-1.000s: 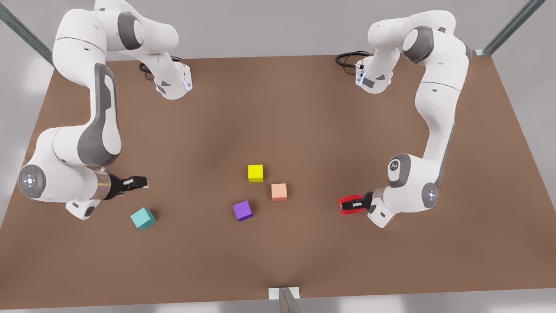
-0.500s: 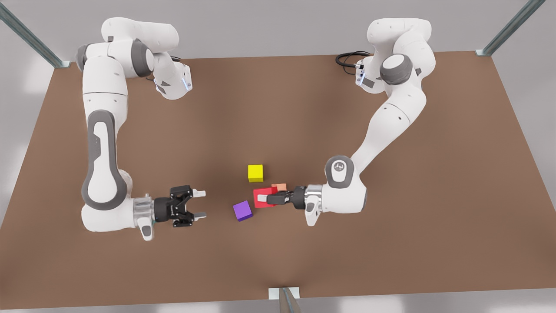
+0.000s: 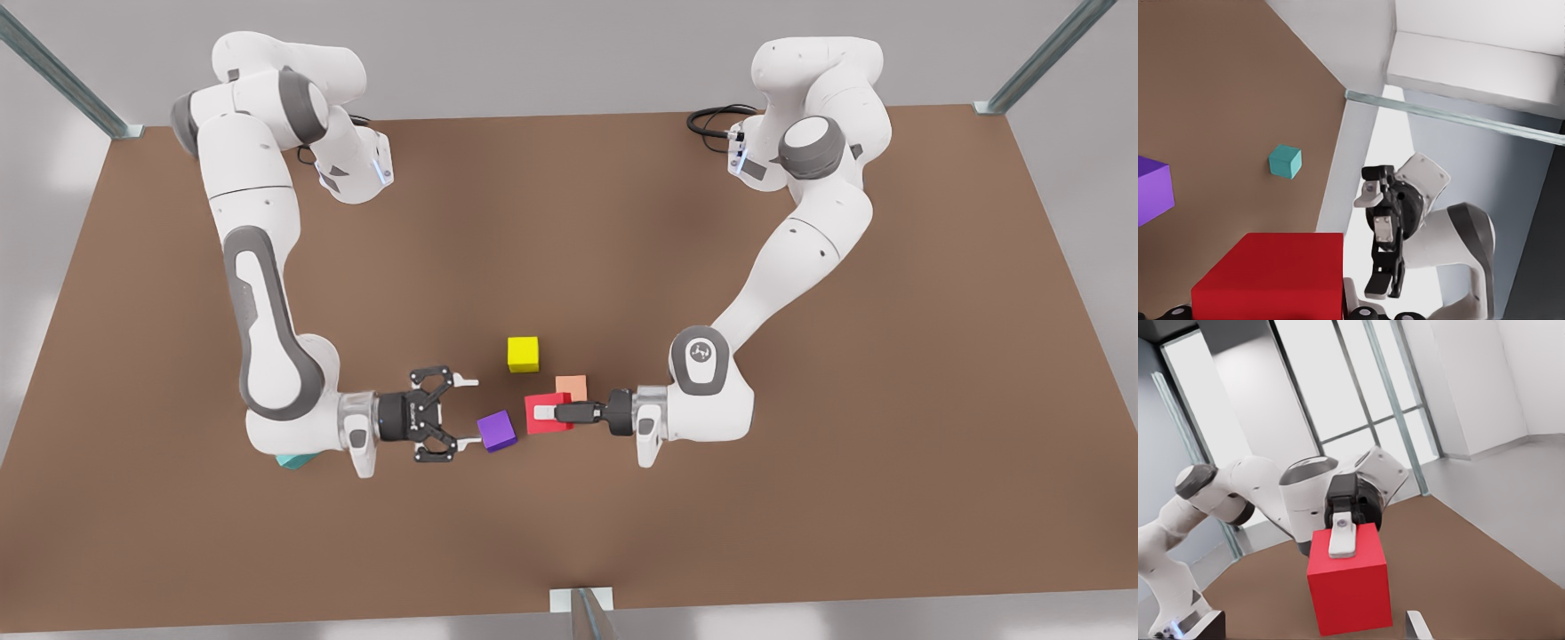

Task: Pick up red wooden cube and pass to hand red wooden cube and place in blue wooden cube

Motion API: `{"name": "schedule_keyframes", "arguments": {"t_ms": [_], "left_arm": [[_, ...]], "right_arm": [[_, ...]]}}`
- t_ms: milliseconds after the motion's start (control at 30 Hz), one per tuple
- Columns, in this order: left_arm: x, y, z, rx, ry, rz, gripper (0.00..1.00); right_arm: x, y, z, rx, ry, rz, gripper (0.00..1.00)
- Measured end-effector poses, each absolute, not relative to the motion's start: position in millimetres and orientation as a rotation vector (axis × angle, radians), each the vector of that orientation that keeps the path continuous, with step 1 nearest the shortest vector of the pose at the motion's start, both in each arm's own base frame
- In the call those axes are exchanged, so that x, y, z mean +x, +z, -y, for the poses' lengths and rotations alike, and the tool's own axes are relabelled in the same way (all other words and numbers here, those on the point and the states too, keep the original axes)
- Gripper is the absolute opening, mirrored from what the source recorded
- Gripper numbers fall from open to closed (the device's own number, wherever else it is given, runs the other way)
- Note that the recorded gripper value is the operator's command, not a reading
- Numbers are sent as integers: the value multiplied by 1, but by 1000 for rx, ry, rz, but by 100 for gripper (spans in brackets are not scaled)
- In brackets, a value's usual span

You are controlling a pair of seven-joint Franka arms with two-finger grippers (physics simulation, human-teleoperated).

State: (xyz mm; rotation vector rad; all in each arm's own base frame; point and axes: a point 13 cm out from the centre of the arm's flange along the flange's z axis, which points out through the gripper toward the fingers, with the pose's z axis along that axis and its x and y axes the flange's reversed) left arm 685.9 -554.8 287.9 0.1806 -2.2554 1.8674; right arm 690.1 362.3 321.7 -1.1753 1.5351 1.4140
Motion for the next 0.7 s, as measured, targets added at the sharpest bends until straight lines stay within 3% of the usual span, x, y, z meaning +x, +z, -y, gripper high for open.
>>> {"name": "schedule_keyframes", "arguments": {"t_ms": [333,700], "left_arm": [[686,287,555,65,1921,2308,58],[687,287,555,-6,1953,2338,58]], "right_arm": [[711,312,-379,-1230,1215,-1440,100],[702,305,-411,-1217,1227,-1366,100]]}}
